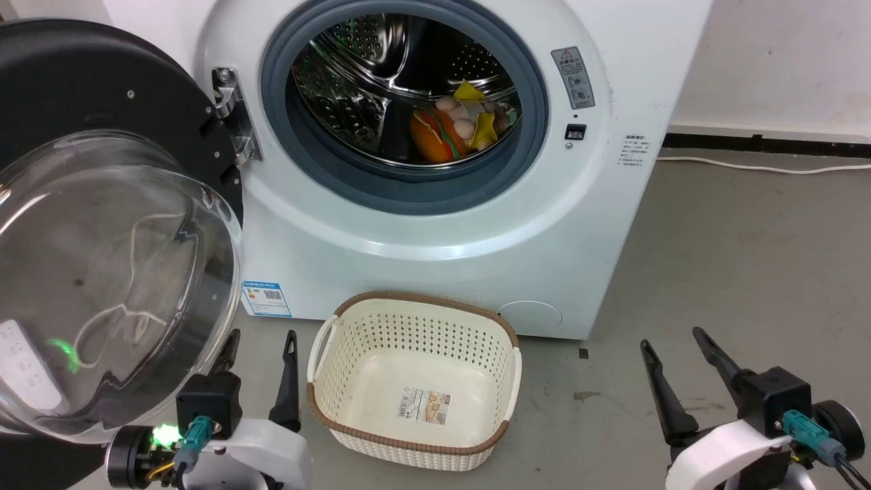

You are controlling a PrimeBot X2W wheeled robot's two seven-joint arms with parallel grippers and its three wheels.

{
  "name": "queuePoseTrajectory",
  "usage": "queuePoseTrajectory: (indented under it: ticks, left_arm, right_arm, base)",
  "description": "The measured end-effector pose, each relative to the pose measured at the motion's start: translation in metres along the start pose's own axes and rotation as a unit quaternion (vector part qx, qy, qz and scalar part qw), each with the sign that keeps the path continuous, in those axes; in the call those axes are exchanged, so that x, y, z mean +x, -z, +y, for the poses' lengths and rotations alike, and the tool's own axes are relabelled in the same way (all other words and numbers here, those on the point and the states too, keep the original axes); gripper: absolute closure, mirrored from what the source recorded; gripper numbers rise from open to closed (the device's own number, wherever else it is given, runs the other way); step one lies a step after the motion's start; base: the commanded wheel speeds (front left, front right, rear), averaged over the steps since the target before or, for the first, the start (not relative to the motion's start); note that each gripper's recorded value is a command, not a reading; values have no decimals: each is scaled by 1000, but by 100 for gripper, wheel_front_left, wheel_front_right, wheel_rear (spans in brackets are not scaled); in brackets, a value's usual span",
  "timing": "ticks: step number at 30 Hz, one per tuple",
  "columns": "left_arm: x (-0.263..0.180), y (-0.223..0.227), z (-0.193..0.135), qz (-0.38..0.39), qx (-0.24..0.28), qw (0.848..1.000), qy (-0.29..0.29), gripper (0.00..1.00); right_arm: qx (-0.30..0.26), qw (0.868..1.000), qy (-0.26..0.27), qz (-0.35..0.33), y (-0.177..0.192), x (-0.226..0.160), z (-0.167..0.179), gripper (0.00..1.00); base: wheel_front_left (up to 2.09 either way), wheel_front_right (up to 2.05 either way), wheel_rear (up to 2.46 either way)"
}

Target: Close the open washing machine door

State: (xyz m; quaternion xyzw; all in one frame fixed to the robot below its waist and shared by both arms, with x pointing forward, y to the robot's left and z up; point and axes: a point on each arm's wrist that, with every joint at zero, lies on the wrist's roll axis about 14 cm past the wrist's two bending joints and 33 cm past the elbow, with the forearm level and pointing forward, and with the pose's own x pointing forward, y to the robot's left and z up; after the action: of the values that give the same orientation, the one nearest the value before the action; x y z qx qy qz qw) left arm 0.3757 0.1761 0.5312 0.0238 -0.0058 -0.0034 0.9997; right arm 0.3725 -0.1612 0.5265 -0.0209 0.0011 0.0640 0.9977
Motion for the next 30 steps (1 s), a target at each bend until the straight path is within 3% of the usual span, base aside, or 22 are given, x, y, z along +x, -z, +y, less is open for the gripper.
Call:
queuePoseTrajectory:
  ticks: [14, 30]
  left_arm:
    - [-8, -3, 9, -13, 1, 1000, -13, 0]
    - [-29, -7, 41, -27, 7, 998, -64, 0]
  right_arm:
    - [7, 1000, -17, -14, -3, 8, 11, 0]
    - [14, 996, -85, -25, -5, 24, 56, 0]
  base:
    - [0, 0, 0]
    - [0, 0, 0]
